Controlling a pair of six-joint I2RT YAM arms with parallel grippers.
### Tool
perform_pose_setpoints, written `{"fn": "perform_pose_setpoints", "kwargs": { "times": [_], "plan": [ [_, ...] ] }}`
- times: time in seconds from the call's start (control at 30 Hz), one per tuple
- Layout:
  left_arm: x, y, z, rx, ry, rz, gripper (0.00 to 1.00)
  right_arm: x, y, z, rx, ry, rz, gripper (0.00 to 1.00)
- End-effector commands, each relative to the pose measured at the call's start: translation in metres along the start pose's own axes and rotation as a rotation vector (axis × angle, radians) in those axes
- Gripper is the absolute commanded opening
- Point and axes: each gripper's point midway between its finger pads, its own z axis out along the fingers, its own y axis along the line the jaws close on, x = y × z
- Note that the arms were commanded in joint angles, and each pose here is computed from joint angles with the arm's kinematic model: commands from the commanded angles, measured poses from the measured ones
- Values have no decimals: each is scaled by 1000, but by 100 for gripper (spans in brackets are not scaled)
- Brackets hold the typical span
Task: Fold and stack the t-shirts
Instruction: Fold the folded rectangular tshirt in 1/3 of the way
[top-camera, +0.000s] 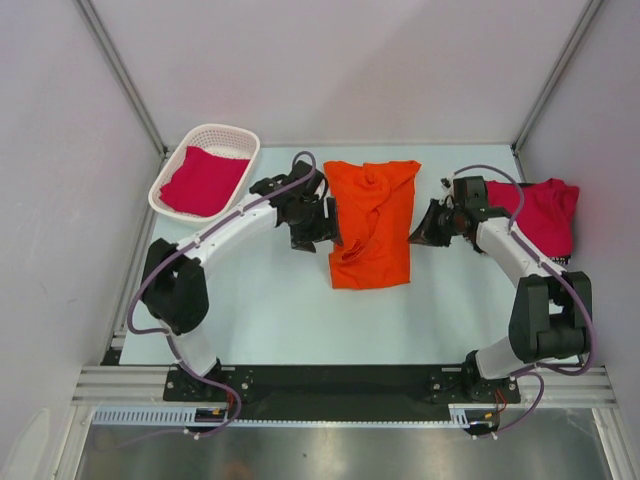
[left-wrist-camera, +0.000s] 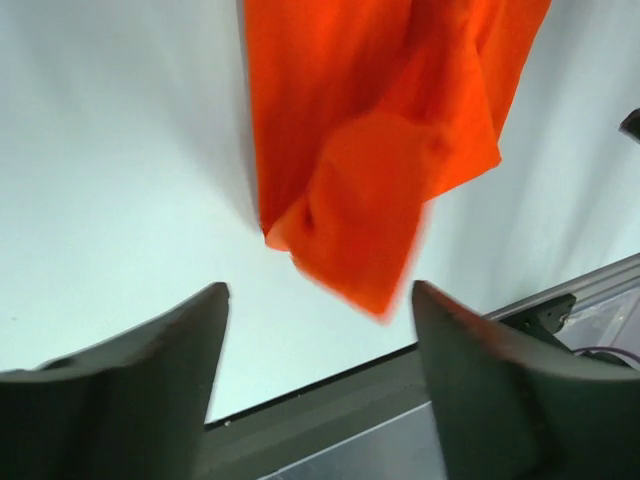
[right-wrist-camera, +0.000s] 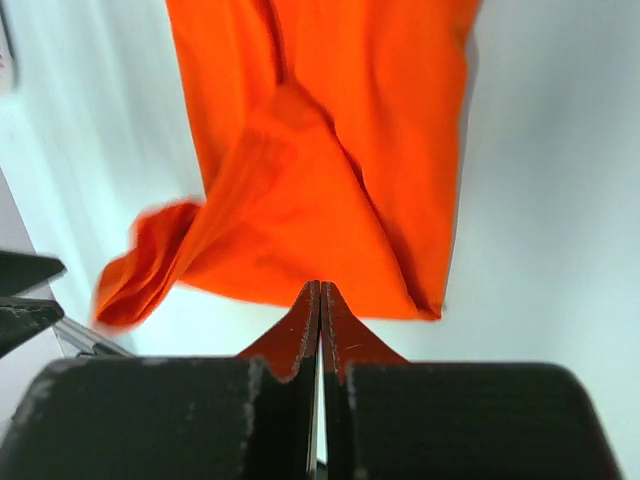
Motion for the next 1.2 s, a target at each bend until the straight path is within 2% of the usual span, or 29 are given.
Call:
{"fn": "perform_pose_setpoints", "kwargs": {
  "times": [0.0,0.13,0.27,0.33,0.37,0.4,0.47,0.5,0.53,0.8,1.0,1.17],
  "plan": [
    [10,13,5,-30,23,23,99,11,12,-15,-62,8,-24,0],
    [18,14,21,-12,69,31,100,14,12,-13,-61,18,-22,0],
    [11,9,22,-12,60,33,100,16,6,1,-58,51,-8,1],
    [8,6,20,-2,52,38,100,14,10,11,-95,66,-17,18],
    [7,6,18,-7,47,38,99,14,13,15,-108,73,-28,31],
    [7,6,17,-9,46,40,99,7,18,17,-116,70,-42,62],
    [8,9,15,-19,45,45,100,11,23,30,-119,103,-90,78],
    [9,11,14,-25,46,46,100,6,29,32,-122,99,-114,96],
    [10,12,13,-29,49,48,100,4,30,37,-108,96,-141,100],
    [16,32,9,-68,58,33,100,2,45,78,-91,137,-205,100],
    [10,41,5,-77,48,22,100,-3,47,90,-85,134,-224,100],
    [6,46,5,-78,48,6,100,-4,39,101,-70,151,-241,95]
  ]
}}
